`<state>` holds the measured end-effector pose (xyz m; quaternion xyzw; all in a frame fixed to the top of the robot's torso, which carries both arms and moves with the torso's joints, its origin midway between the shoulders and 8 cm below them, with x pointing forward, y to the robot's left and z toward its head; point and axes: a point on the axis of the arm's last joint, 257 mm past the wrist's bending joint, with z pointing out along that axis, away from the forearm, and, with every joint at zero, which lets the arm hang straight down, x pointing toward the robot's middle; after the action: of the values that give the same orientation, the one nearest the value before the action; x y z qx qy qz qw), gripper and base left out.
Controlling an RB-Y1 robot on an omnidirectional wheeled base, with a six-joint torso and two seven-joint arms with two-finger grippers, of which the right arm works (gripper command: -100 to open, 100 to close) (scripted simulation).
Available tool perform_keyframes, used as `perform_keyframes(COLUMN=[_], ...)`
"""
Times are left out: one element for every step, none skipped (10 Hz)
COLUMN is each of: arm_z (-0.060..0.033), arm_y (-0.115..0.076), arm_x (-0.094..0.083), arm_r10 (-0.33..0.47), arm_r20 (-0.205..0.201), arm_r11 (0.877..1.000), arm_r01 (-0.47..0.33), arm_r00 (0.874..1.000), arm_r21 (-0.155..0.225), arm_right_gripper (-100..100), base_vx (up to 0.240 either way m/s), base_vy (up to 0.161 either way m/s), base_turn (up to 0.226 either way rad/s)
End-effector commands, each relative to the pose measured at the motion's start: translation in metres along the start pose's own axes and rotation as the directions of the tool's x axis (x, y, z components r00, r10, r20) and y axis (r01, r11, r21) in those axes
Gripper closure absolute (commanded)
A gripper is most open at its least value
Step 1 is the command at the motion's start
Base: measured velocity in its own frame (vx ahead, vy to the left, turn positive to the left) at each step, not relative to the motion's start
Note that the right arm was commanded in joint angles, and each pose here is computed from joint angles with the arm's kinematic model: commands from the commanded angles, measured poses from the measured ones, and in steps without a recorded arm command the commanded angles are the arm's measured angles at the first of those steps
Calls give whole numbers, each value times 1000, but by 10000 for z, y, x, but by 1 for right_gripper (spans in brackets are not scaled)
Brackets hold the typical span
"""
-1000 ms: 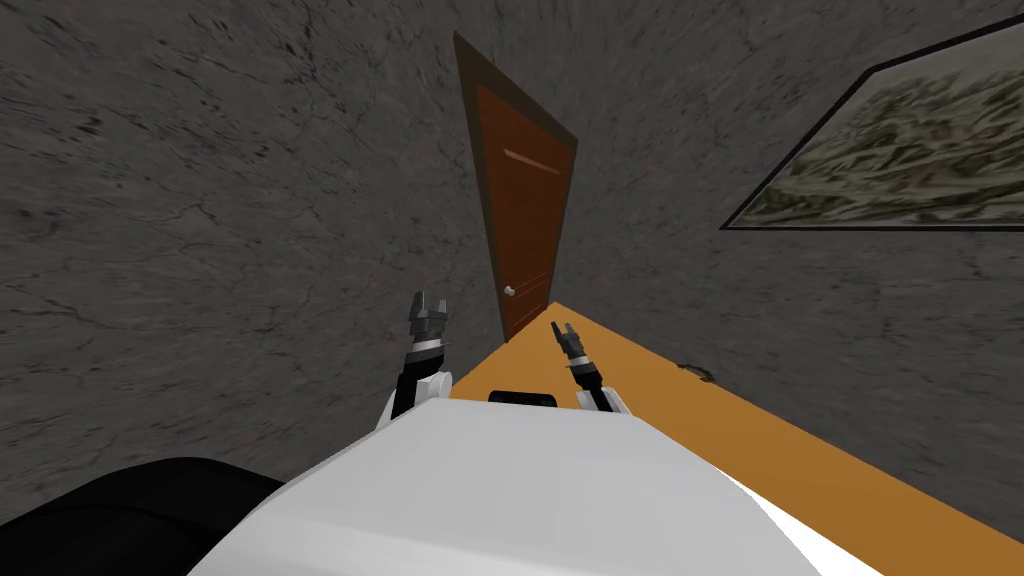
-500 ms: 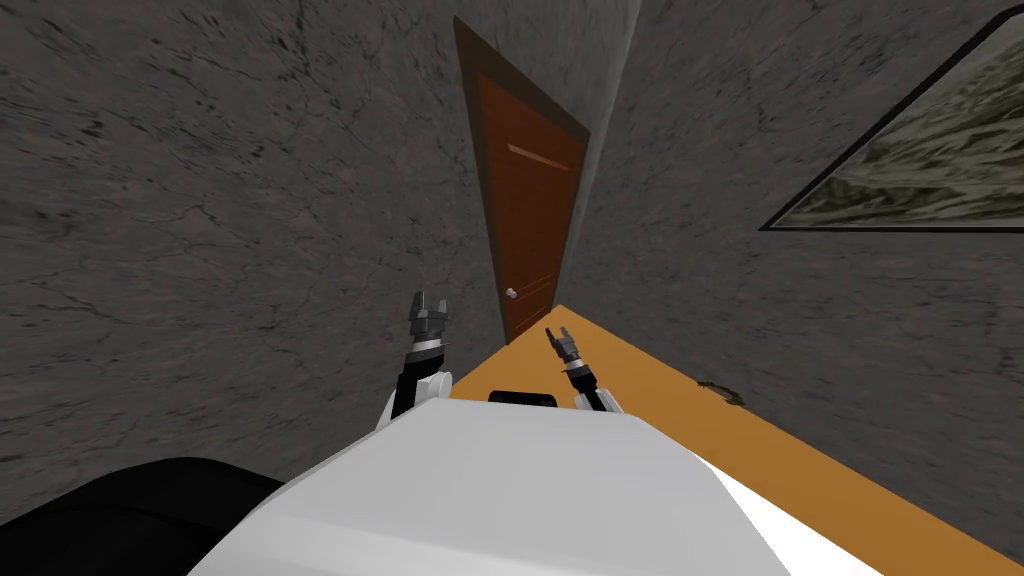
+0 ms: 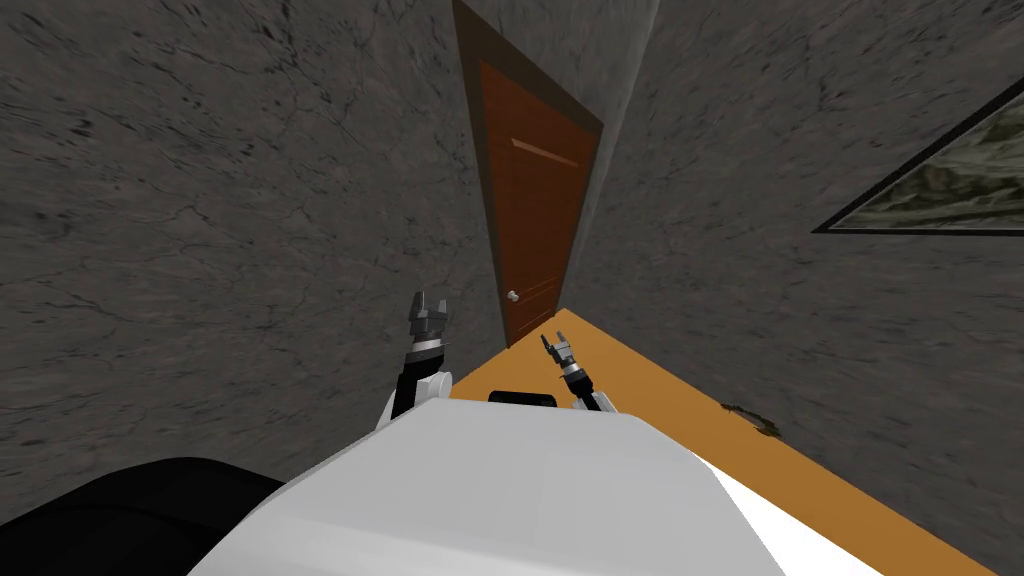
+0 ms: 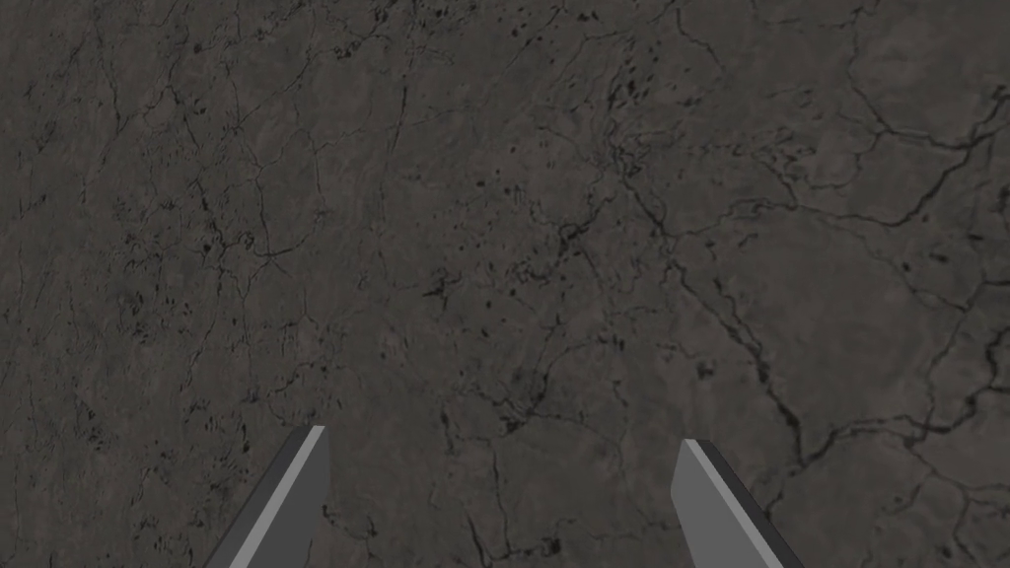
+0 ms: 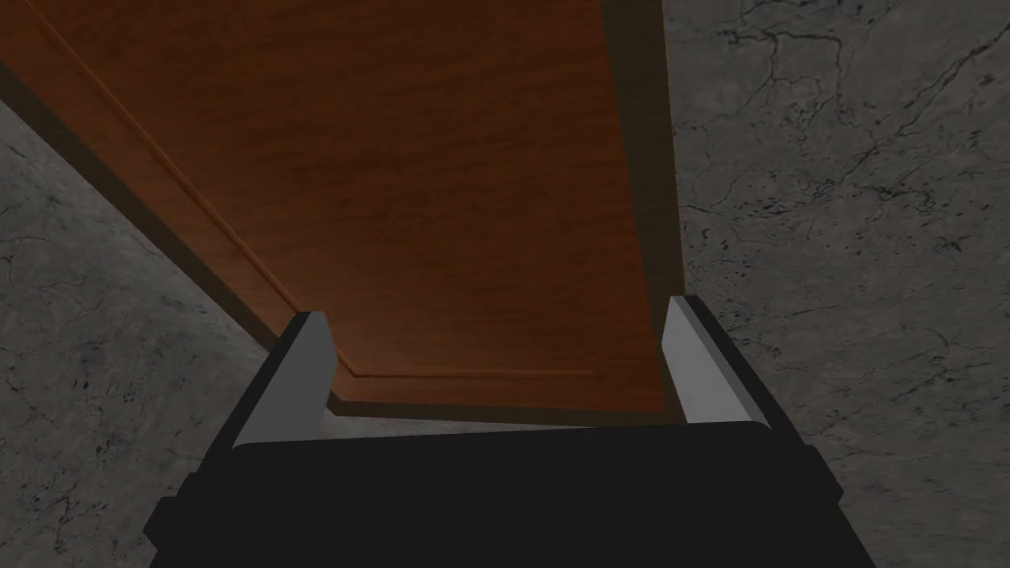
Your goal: Pull the door open
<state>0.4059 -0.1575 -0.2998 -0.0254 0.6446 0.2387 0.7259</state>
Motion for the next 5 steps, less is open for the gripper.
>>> perform_keyframes(arm_z=[-6, -27, -50, -62, -85], arm_y=[46, 80, 115, 133, 166], arm_x=[101, 200, 298, 347, 430], arm_r10=[-25, -50, -76, -89, -110], arm_r20=[-17, -36, -54, -63, -78], arm_r11=[1000, 998, 997, 995, 993], arm_r01=[25, 50, 74, 86, 106], arm_r00=[1000, 998, 996, 994, 991], arm_r21=[-11, -24, -39, -46, -60], arm_right_gripper=[-100, -100, -100, -100, -100], base_vx=[101, 94, 120, 117, 136], base_vy=[-34, -15, -42, -50, -51], base_turn=[54, 112, 121, 97, 66])
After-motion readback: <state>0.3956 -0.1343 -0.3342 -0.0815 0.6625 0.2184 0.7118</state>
